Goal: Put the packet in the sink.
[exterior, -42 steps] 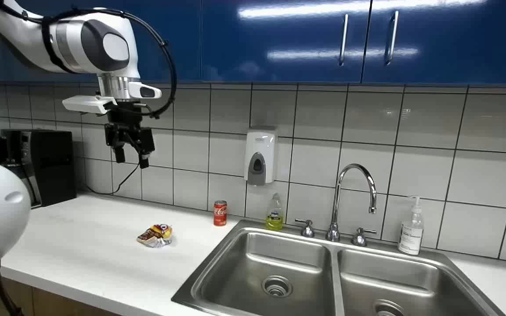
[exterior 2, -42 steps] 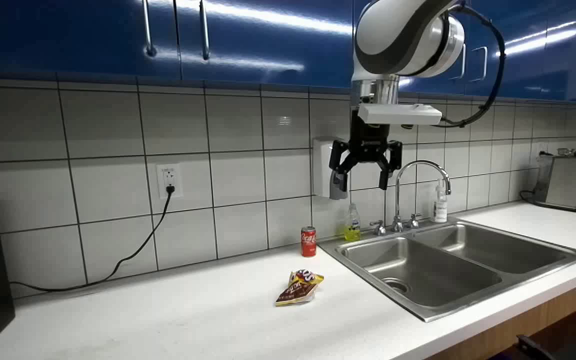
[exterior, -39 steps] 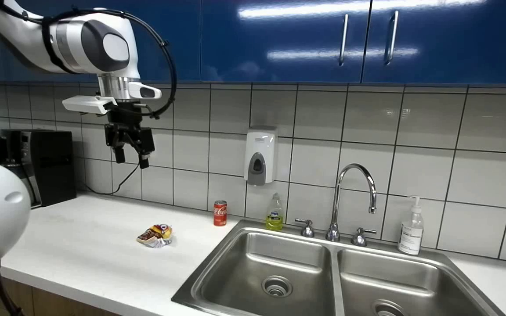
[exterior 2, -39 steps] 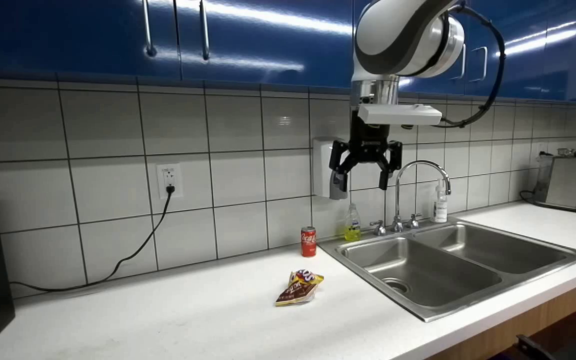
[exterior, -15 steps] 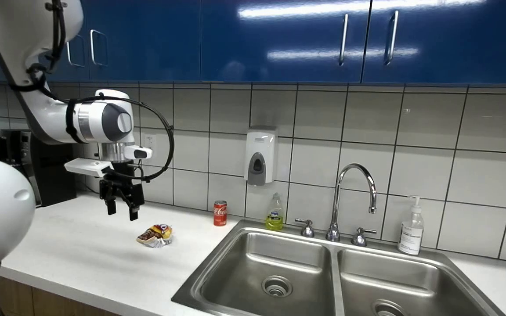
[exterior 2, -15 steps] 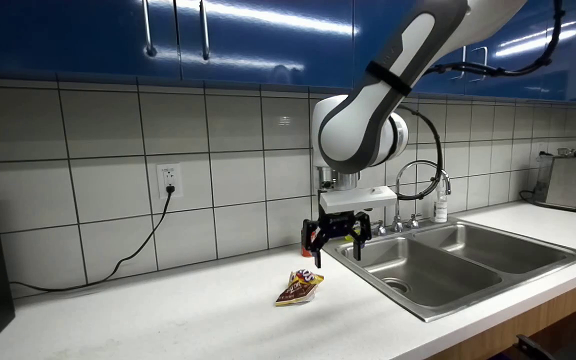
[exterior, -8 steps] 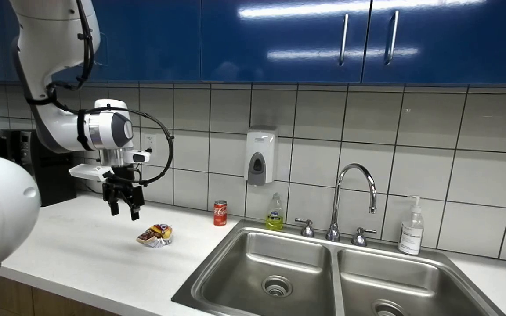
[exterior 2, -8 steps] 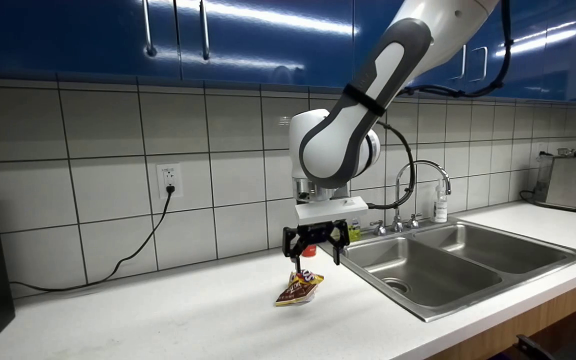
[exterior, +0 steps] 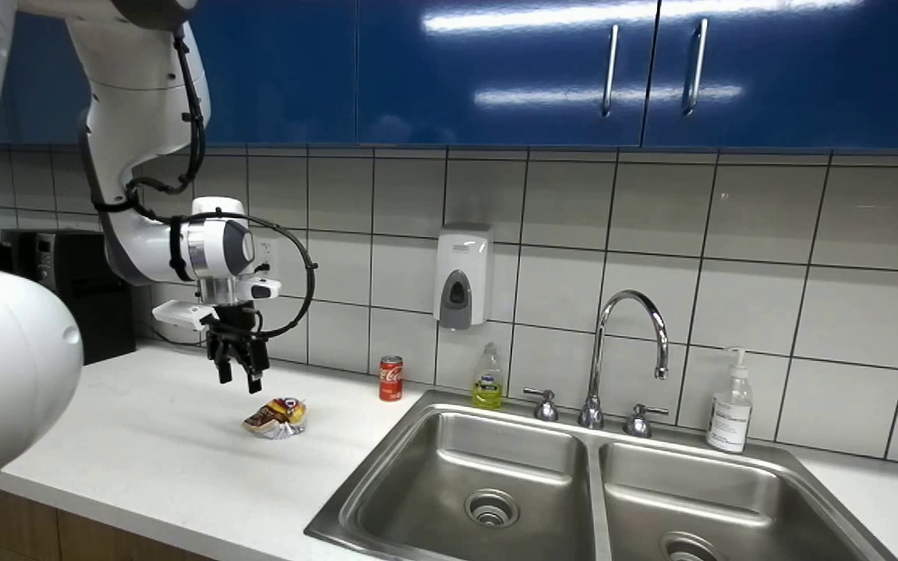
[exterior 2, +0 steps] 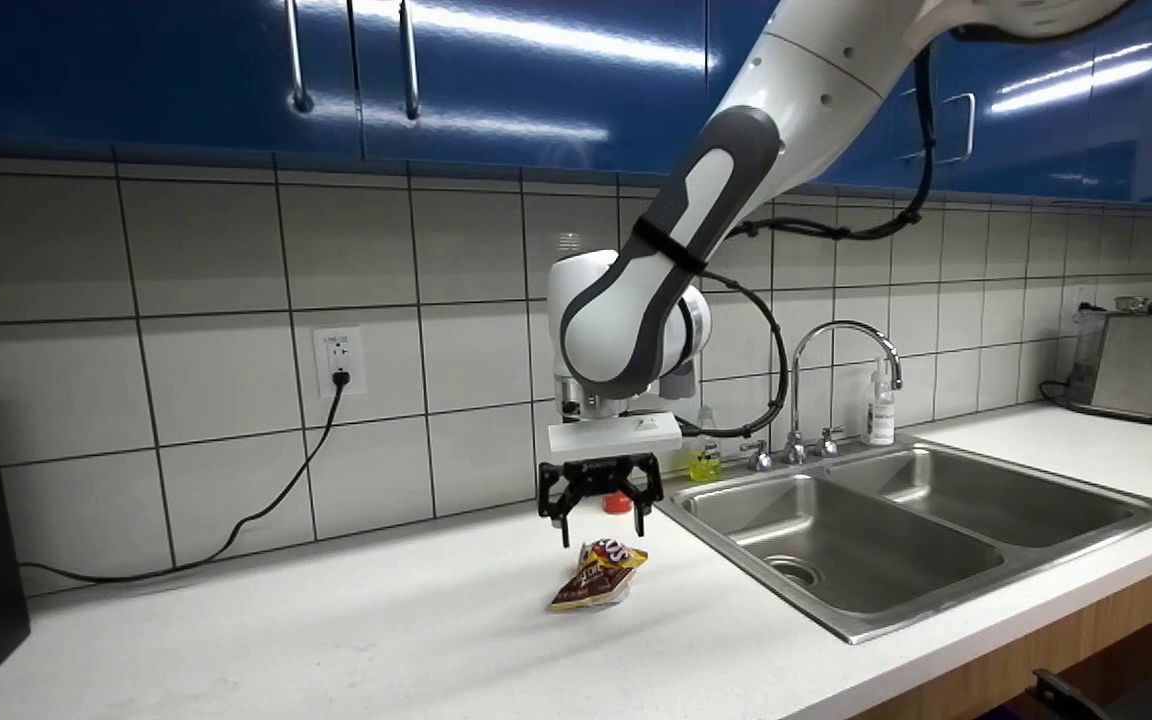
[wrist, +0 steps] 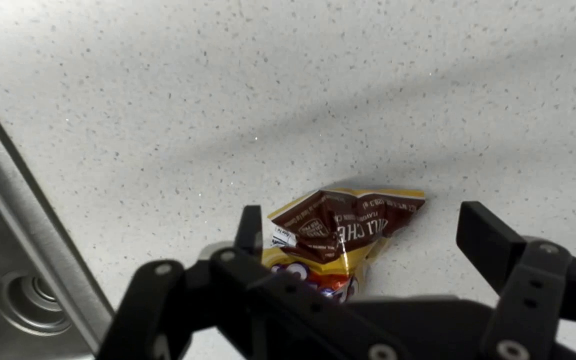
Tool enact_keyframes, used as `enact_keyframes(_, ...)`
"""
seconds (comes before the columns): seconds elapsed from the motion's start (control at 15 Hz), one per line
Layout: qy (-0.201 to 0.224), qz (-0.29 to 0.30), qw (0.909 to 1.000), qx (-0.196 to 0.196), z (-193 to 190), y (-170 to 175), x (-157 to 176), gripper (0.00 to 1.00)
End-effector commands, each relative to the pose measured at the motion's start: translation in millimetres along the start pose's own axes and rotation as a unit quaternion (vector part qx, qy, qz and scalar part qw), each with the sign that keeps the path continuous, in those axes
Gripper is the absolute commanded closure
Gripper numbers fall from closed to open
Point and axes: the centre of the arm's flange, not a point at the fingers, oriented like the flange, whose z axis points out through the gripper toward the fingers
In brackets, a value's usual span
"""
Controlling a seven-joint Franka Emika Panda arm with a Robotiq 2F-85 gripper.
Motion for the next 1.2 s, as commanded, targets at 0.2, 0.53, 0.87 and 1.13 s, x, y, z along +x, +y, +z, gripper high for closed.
enact_keyframes(0.2,0.01,0.046,0.9988,-0.014,30,-10,52,0.0)
enact_keyframes(0.53,0.01,0.074,0.9968,-0.028,38,-3,63,0.0)
enact_keyframes(0.87,0.005,0.133,0.9906,-0.03,46,3,68,0.0)
enact_keyframes(1.13,0.001,0.173,0.9845,-0.028,51,2,68,0.0)
